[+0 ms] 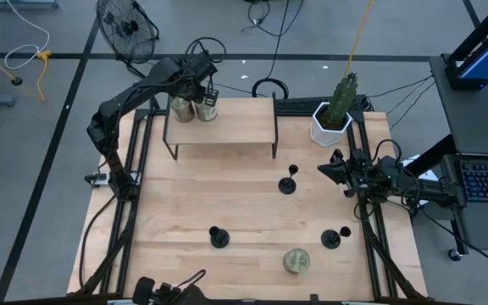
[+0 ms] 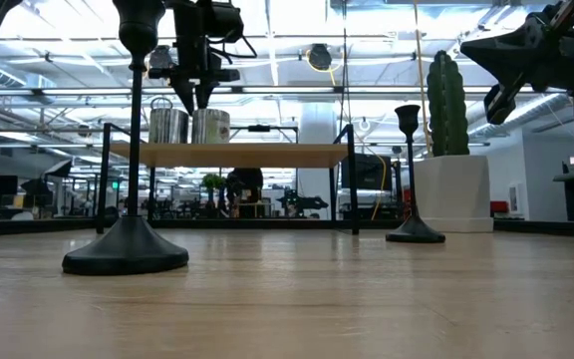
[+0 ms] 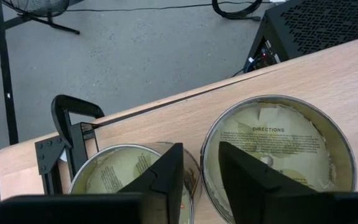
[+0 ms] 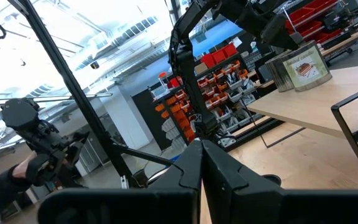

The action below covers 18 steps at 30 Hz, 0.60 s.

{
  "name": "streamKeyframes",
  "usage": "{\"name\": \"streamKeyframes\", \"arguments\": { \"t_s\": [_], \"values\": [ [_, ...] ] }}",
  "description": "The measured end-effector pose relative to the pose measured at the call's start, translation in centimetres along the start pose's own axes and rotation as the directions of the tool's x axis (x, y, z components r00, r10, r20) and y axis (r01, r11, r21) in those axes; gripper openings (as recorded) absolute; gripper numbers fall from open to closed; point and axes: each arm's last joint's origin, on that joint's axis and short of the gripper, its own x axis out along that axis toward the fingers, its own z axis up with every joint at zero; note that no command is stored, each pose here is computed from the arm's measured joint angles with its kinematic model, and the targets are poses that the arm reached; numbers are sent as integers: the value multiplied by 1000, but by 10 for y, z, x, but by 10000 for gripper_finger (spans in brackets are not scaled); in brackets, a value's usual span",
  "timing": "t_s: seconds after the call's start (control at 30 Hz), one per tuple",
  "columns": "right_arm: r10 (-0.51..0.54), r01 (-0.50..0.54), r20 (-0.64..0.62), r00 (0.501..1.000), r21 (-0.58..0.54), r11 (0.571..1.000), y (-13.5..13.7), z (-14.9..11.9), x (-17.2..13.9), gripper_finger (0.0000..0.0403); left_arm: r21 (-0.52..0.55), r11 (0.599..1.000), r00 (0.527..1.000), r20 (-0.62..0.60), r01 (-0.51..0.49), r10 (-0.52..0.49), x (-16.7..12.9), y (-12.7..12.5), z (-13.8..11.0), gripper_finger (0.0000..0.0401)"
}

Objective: Pick & Place candle stick holders
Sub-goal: Put the green scented candle on the shelf

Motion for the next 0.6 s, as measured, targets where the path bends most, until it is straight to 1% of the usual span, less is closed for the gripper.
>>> {"name": "streamKeyframes", "arguments": {
  "t_s": [0.13,0.27,0.37,0.47,0.6],
  "values": [
    [0,0,0,1000,0,1000,0,0,0,2,-20,999,999,31,28,-27,-9,4,0,119],
    [0,0,0,1000,0,1000,0,0,0,2,-53,995,993,83,83,-79,-26,10,0,120],
    [0,0,0,1000,0,1000,0,0,0,2,-82,985,984,110,151,-141,-44,16,-4,120],
    [0,0,0,1000,0,1000,0,0,0,2,-60,966,962,125,250,-241,-63,15,-11,120],
    [0,0,0,1000,0,1000,0,0,0,2,14,937,929,124,349,-348,-84,4,-25,120]
  ]
}}
